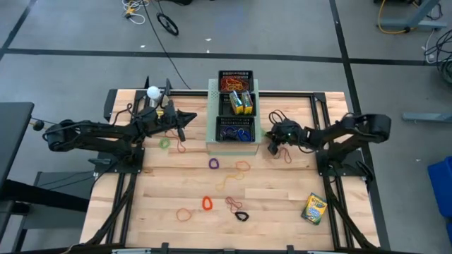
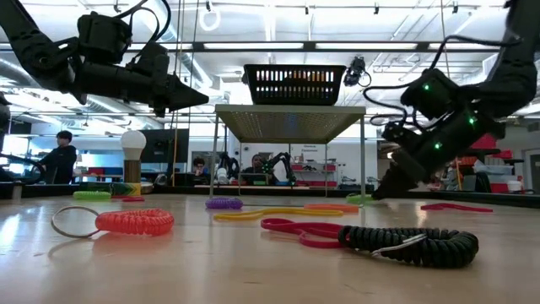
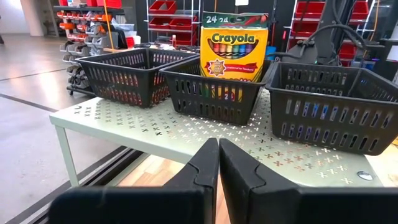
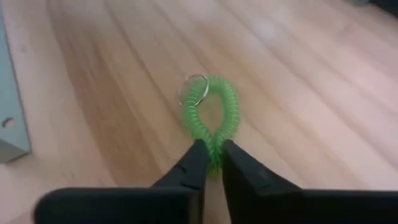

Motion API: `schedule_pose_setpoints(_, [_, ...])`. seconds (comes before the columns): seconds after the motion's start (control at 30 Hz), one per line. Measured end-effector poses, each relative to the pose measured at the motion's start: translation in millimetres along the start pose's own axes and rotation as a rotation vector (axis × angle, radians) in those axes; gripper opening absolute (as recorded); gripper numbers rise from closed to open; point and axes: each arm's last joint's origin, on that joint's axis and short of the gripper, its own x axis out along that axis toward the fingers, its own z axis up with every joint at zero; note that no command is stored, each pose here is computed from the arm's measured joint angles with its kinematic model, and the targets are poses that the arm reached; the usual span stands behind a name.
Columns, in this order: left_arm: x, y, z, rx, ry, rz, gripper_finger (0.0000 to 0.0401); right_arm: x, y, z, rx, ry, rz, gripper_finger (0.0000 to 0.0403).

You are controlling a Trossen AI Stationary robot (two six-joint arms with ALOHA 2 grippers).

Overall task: Pick & Place Office Desk Supplies
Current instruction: Put the right green spring keychain into the bottom black bin on the shelf

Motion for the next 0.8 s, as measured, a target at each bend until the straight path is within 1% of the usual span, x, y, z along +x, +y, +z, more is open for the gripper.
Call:
schedule_pose_setpoints(0.1, [0, 0, 0, 0.000, 0.000, 0.000, 0.0023, -11, 0, 4, 0.018, 0.008, -0.054, 0.0020])
schedule_pose_setpoints(0.27, [0, 0, 0, 0.000, 0.000, 0.000, 0.0023, -38, 5, 18, 0.087, -0.017, -0.088, 0.0031])
schedule_pose_setpoints(0.33, [0, 0, 0, 0.000, 0.000, 0.000, 0.0023, -52, 10, 31, 0.090, -0.041, -0.115, 0.0032])
schedule_pose_setpoints(0.47, [0, 0, 0, 0.000, 0.000, 0.000, 0.0023, -85, 19, 63, 0.071, -0.084, -0.207, 0.0033])
schedule_pose_setpoints(0.6, [0, 0, 0, 0.000, 0.000, 0.000, 0.0023, -118, 28, 98, 0.075, -0.178, -0.281, 0.0033])
schedule_pose_setpoints(0.7, [0, 0, 0, 0.000, 0.000, 0.000, 0.0023, -133, 38, 121, 0.056, -0.257, -0.242, 0.0033])
schedule_pose_setpoints(0.8, [0, 0, 0, 0.000, 0.000, 0.000, 0.0023, -135, 53, 140, -0.005, -0.293, -0.171, 0.0033])
